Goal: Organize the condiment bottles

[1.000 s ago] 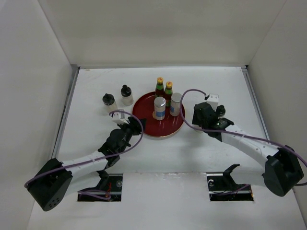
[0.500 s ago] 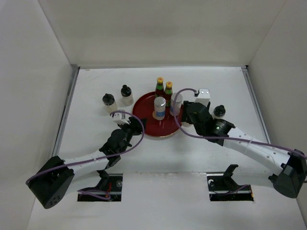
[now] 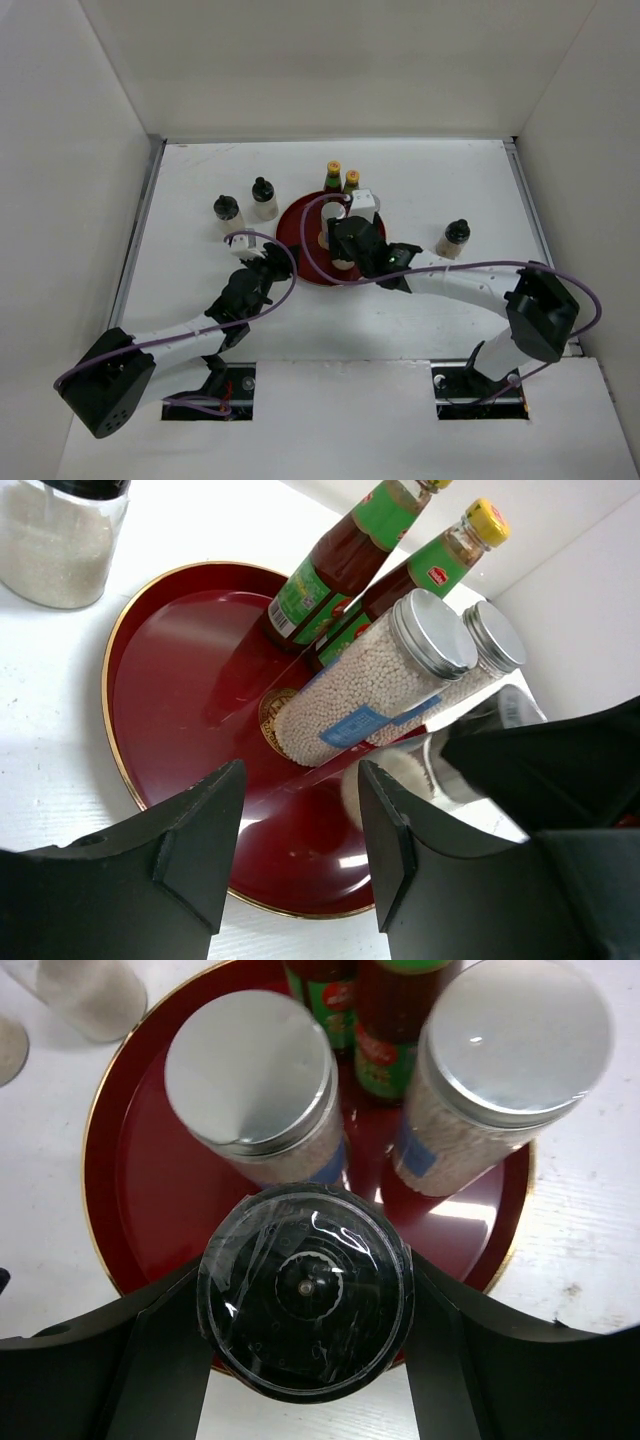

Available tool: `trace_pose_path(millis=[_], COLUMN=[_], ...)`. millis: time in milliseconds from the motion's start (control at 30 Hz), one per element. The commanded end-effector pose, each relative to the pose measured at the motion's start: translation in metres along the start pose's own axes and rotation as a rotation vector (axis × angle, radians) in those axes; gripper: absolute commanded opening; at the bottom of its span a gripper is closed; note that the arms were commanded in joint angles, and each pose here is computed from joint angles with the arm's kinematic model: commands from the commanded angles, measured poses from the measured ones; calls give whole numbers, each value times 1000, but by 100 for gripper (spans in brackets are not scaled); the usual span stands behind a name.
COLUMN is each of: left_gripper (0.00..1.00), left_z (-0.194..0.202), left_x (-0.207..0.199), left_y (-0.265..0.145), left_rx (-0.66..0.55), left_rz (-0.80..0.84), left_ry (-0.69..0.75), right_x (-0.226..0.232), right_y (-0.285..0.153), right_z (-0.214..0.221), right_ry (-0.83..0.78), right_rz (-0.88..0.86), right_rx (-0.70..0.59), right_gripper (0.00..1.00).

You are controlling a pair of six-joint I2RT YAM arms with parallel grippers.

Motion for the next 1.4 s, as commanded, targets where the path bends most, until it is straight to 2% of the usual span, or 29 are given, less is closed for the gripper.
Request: trace_pose_path(millis=[0,167,400,467,600,733,933,1100,1233,1367], left_gripper=[47,47,47,47,48,50,52,52,53,53], left_z=[-6,-5,-6,-7,-7,-9,-9,-11,-11,-11], left_x=[-5,-5,-5,-4,-3,-1,1,1,5,5], left_y=[0,0,0,0,0,-1,-1,-2,0,0], left_rx=[-38,-38,-41,-43,-46,-56,-60,-67,-65,-64], left_rz=[25,23,24,23,20,11,0,3,-12,-13], left_ry=[-30,-33,-35,-39,-42,-52,-58,-63,-58,-58], right_x=[30,48,63,63,58,42,-16,-101,-164,-198], right_y=[-7,-4,3,4,-5,-29,-53,-49,-49,-41], right_z=[-41,-23,-2,0,-7,-19,-32,-34,-29,-21], right_ry=[112,100,58,50,50,82,155,227,238,249], right_rz=[-95,-123,-125,-120,-125,-146,-65,227,512,641], right_rx=[-169,-146,-86,-79,-92,-136,-221,-247,-226,-175], right_gripper=[48,50,61,66,86,94,96,88,93,99])
Point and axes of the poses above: each gripper's point midway between its finger pads, its own y axis out along the fingers, its own x axis along the line the jaws close on, z = x × y, the point moved 8 cm from there along -y, back along the fingers, and after that the axes turned 5 degrees about -y, right-handed, at the moved point
